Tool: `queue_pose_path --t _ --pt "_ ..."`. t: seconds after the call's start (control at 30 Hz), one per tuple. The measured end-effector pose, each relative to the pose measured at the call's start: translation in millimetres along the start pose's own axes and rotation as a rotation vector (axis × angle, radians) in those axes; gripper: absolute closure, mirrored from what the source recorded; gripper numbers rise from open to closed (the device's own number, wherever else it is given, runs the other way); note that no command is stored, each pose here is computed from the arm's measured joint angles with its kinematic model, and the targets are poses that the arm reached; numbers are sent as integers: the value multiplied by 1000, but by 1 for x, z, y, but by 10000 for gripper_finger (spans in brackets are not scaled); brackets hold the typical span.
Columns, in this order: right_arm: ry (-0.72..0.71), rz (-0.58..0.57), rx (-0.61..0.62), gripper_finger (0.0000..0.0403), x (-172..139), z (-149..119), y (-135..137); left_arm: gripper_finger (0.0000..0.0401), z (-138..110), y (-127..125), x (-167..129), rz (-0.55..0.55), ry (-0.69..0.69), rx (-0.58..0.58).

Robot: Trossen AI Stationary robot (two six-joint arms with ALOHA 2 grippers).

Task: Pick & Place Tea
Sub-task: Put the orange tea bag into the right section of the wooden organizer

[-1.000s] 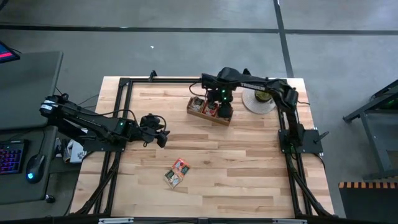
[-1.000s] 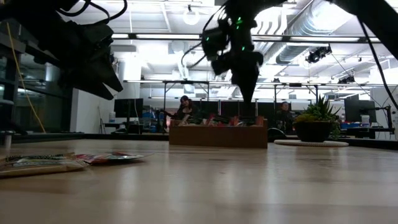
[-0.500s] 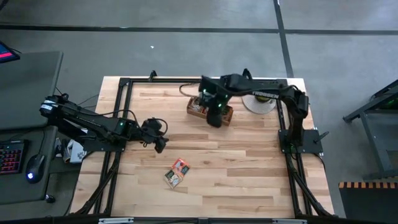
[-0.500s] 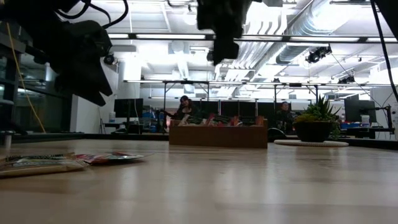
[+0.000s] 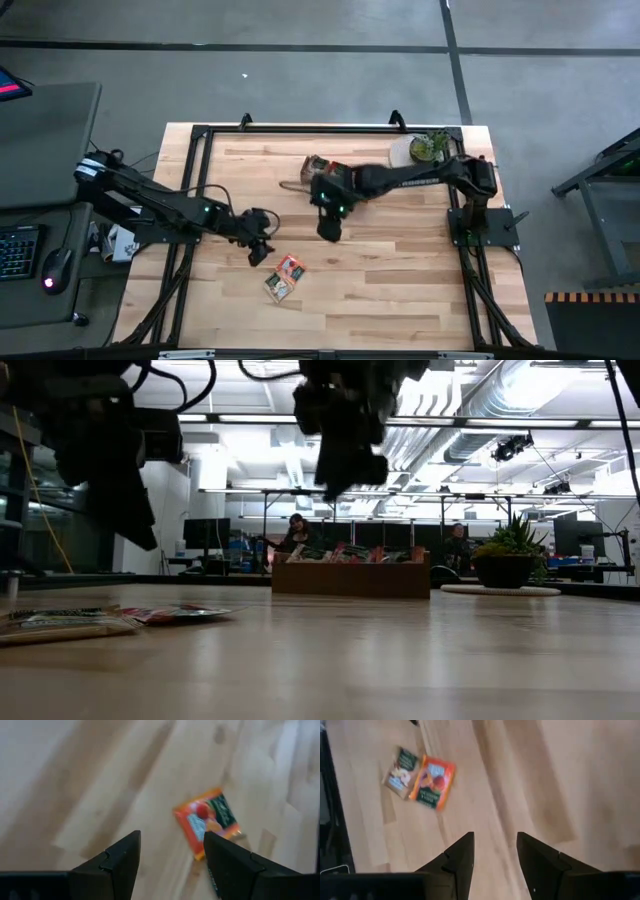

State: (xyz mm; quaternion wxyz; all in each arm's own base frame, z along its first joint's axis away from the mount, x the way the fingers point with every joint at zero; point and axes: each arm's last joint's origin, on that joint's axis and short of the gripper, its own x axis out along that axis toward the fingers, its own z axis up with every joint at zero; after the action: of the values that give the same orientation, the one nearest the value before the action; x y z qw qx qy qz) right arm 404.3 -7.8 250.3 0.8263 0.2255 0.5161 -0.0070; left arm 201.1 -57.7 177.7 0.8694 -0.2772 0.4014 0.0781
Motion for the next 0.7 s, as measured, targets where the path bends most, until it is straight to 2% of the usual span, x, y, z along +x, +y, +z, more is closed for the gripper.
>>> queue_pose_path --t 0.17,0.27,0.43,0.7 --pt "24 31 84 258 35 -29 13 185 -10 -15 16 -67 23 42" --pt "10 66 101 258 50 -43 24 185 -17 -23 24 -79 14 108" --pt "-38 105 131 258 65 -58 39 185 -28 -30 37 -47 -17 214" --pt "-145 84 137 258 72 -68 57 185 -30 -28 56 17 -65 169"
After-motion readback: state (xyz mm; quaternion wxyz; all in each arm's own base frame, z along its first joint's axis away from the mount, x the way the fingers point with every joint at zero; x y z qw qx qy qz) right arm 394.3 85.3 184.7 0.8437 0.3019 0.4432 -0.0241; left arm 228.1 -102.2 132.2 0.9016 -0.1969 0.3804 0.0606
